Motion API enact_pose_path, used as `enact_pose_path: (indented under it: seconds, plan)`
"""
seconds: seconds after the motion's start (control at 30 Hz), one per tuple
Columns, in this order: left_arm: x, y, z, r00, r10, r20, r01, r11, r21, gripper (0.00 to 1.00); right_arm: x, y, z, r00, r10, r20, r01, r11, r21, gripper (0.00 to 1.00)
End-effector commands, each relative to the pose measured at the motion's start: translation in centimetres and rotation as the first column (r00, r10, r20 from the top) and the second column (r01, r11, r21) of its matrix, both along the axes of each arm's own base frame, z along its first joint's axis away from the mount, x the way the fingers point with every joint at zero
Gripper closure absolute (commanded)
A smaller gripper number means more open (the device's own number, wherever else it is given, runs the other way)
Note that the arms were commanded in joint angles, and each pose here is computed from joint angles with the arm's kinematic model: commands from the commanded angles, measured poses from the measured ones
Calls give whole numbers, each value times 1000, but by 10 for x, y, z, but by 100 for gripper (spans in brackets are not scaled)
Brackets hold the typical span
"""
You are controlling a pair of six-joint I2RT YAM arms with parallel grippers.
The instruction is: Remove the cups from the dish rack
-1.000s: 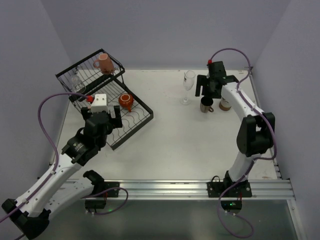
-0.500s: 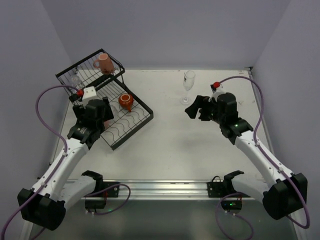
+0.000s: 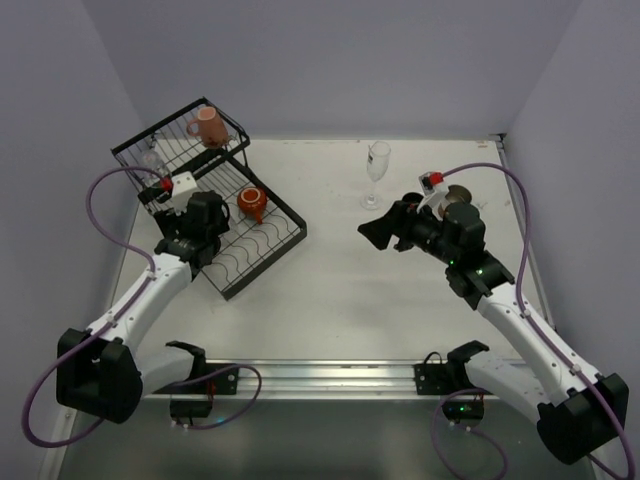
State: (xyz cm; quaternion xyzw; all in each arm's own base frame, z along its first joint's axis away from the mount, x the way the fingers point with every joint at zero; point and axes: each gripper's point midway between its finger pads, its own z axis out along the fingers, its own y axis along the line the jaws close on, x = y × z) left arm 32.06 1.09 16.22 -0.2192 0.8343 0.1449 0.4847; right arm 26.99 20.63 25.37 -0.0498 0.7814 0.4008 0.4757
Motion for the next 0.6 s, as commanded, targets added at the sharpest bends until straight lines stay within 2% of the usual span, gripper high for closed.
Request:
enact_pose_path:
  seconds: [0.0, 0.23, 0.5, 0.57]
  plan:
    - [13, 16, 1, 993, 101, 57, -102, 995, 5, 6, -10, 9, 14, 997, 61, 40, -62, 997, 46, 19]
    - [19, 30, -12, 989, 139, 47, -140, 990, 10, 10, -13, 14, 20, 994, 93, 60, -97, 993, 65, 19]
    - [28, 32, -10, 988, 145, 53, -147, 989, 31, 30, -17, 20, 20, 991, 123, 57, -127, 990, 69, 20]
    - [28, 32, -12, 988, 147, 48, -149, 988, 30, 40, -18, 20, 22, 990, 128, 60, -132, 989, 69, 20]
